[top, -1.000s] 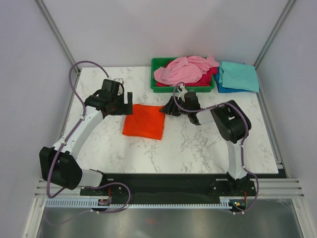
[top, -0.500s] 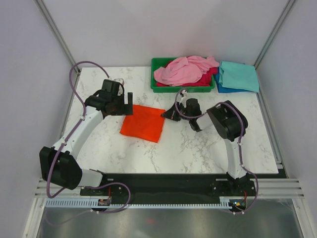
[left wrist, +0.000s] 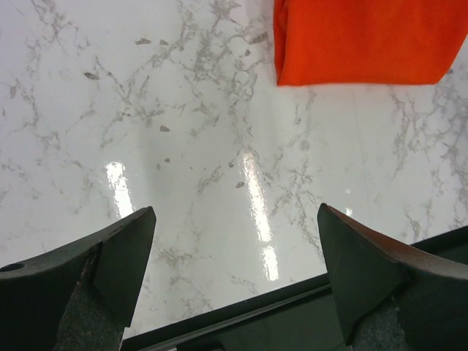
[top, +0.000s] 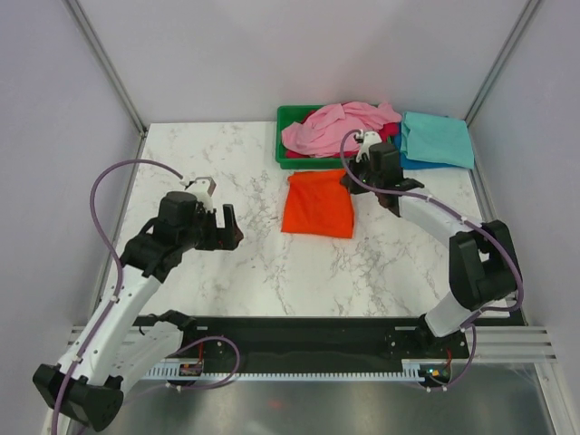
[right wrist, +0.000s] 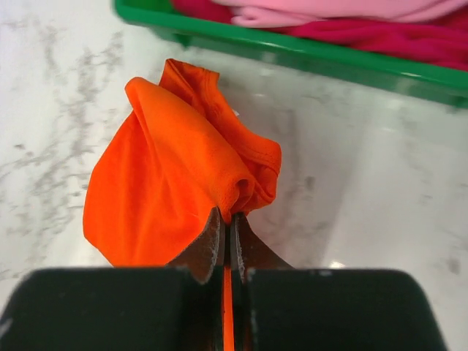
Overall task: Fold and stack the t-shirts
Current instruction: Neatly place the folded tshirt to the corner
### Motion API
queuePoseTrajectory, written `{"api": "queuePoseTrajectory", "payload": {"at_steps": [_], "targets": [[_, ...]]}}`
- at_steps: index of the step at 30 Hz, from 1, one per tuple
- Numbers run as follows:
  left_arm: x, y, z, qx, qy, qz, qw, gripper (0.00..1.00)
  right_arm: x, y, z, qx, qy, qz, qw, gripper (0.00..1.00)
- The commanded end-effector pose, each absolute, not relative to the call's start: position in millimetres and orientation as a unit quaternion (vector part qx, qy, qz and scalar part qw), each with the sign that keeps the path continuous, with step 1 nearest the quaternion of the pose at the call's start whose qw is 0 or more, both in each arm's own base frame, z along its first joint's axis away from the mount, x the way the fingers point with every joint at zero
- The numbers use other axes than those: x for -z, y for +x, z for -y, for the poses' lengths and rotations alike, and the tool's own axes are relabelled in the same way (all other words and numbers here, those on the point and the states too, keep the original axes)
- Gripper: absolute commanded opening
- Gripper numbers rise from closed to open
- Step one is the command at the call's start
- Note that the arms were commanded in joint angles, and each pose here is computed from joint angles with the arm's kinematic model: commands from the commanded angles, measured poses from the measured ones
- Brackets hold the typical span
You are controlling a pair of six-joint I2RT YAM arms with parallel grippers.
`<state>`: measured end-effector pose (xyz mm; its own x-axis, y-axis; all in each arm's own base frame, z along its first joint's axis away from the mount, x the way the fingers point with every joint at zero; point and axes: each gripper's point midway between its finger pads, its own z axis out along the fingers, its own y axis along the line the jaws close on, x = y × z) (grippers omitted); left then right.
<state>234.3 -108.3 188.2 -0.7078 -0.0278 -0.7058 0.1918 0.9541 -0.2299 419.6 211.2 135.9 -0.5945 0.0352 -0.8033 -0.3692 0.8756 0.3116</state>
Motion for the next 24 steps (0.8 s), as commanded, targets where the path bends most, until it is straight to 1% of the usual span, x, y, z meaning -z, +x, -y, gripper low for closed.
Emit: {"api": "queuePoseTrajectory", "payload": {"at_steps": [1, 3, 5, 8, 15, 24], "targets": [[-198.7, 222.7, 125.4, 0.204, 0.045, -0.894, 0.397, 1.00, -136.3, 423.7, -146.7, -0.102, -0.107, -0.881, 0.448, 0.00], [-199.2, 223.1, 125.3, 0.205, 0.047, -0.890, 0.404, 1.00, -147.8, 428.7, -129.2, -0.081, -0.105, -0.876, 0.463, 0.00], [-197.1, 221.9, 129.0, 0.214, 0.051, -0.891, 0.398, 0.99, -162.7, 439.0, -99.7, -0.045, -0.076, -0.871, 0.484, 0.00], [-193.1, 222.3, 131.2, 0.216, 0.053, -0.894, 0.389, 1.00, -186.5, 450.9, -73.5, 0.013, -0.075, -0.855, 0.513, 0.00], [-194.7, 222.2, 127.8, 0.211, 0.047, -0.892, 0.398, 1.00, -245.4, 470.4, -32.8, 0.091, -0.072, -0.820, 0.561, 0.00], [-193.3, 222.6, 128.2, 0.211, 0.046, -0.893, 0.396, 1.00, -296.6, 487.9, -11.1, 0.122, -0.071, -0.788, 0.599, 0.00]]}}
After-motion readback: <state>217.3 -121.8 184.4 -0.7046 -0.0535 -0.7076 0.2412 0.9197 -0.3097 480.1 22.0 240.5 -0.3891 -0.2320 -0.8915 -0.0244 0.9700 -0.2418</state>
